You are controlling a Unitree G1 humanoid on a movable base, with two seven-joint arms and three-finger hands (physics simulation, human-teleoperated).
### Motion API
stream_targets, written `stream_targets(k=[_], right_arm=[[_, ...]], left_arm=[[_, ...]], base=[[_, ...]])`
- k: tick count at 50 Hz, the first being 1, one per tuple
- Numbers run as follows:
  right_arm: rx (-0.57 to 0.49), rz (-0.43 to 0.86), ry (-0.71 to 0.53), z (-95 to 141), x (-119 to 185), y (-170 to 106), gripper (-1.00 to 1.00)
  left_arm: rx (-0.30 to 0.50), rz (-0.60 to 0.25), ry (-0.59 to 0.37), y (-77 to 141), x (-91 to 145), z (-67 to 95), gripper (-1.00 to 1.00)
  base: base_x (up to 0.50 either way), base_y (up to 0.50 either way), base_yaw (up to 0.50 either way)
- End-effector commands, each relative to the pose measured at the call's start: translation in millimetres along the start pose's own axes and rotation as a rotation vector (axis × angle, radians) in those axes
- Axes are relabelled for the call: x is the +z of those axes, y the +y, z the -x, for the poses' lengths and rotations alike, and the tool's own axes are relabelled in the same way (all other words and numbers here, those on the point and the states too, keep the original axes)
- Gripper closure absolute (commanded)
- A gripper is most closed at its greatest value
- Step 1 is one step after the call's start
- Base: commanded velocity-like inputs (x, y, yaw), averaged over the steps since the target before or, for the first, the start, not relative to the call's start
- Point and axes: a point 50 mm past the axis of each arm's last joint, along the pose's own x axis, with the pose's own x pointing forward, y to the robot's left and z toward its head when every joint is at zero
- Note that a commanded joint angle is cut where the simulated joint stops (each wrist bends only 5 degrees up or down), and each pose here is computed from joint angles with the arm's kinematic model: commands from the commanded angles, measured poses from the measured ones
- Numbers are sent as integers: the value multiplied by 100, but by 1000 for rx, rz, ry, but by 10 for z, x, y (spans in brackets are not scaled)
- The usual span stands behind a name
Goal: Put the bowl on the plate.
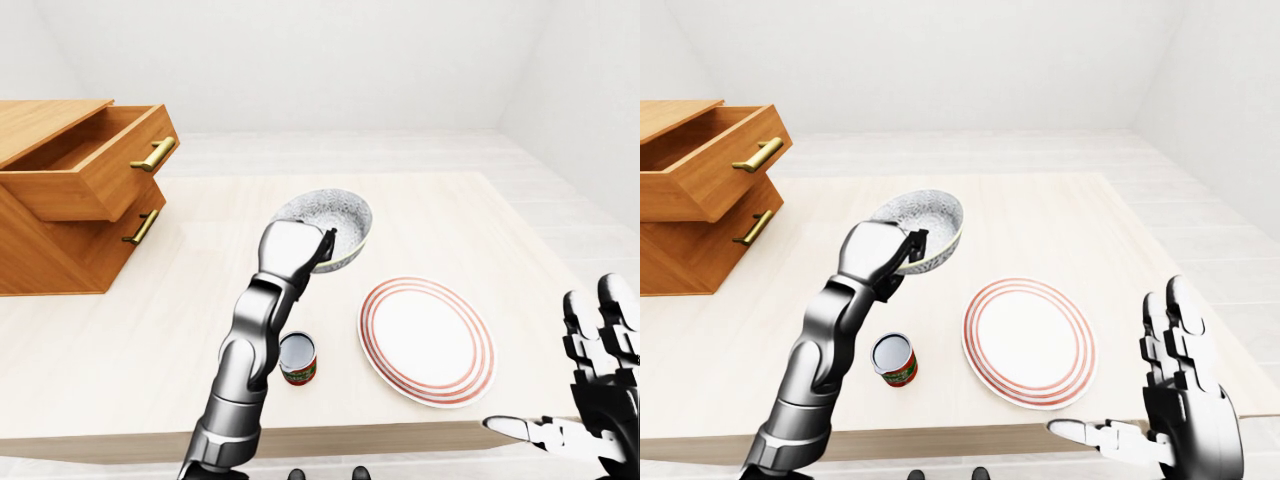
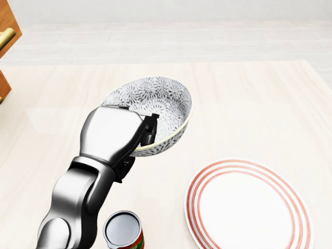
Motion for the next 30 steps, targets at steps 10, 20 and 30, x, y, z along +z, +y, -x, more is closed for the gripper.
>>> stream_targets(k=[10,20,30], right_arm=[[9,23,-14,158,41,-107,-100],[-21,15,-7,190,12,-164,-100],[-58,-24,5,215,-82,-223,-100]], left_arm=[[78,68,-147,257,621,-34,100],[71,108,-194,202,858,-113,100],[69,114,-212,93,1029,-196,100]], base=[[0,0,0],[0,0,0],[0,0,0]])
